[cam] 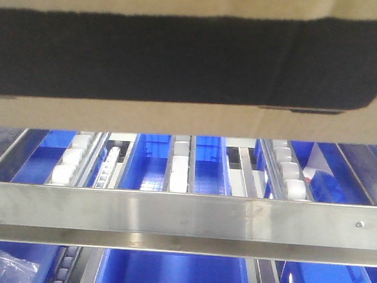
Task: Grab box from left shelf to table start
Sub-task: 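Lift the box with both grippers and pull it off the shelf toward the robot, then hold the box with both grippers while the base turns away from the shelf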
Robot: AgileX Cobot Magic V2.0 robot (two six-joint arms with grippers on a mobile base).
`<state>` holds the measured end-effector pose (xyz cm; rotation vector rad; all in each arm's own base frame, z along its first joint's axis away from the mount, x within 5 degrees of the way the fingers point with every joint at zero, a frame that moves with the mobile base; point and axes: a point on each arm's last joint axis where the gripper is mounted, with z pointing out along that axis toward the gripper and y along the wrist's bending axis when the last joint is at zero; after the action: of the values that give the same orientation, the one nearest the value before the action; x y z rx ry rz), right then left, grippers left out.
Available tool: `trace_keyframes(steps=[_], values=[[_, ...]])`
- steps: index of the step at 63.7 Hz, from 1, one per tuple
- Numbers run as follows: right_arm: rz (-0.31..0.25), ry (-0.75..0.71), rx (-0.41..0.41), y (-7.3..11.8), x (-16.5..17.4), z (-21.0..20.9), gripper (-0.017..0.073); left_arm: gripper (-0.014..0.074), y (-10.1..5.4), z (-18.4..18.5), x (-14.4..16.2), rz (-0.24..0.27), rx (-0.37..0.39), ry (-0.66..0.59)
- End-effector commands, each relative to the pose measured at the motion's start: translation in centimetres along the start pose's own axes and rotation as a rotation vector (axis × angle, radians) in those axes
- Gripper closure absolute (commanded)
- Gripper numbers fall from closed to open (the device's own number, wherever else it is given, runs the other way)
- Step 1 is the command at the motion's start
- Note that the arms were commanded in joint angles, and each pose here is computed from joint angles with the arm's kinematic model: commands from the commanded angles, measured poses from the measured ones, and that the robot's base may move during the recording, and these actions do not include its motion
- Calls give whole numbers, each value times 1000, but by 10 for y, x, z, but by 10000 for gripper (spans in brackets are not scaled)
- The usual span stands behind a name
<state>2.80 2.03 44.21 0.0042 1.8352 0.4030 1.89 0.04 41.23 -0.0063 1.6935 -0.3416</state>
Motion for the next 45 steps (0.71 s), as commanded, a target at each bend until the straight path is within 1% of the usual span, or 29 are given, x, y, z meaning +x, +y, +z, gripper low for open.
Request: trace_keyframes(steps=[1,5,12,21,28,45], values=[[-103,-172,124,-8,-21,-6,503,696,-1,-9,-23,29,3,-227],[-102,-172,124,-8,-21,-6,503,696,-1,-5,-20,30,1,-215],[-102,-172,124,-8,-21,-6,503,696,-1,-5,-20,31,6,-227],[-102,-171,124,-8,-21,-6,503,696,-4,-7,-29,35,42,-324],[-101,-164,125,-8,-20,-5,503,696,-6,-9,-33,37,60,-370],[-101,-163,125,-8,-20,-5,503,696,-6,-9,-33,37,61,-372]])
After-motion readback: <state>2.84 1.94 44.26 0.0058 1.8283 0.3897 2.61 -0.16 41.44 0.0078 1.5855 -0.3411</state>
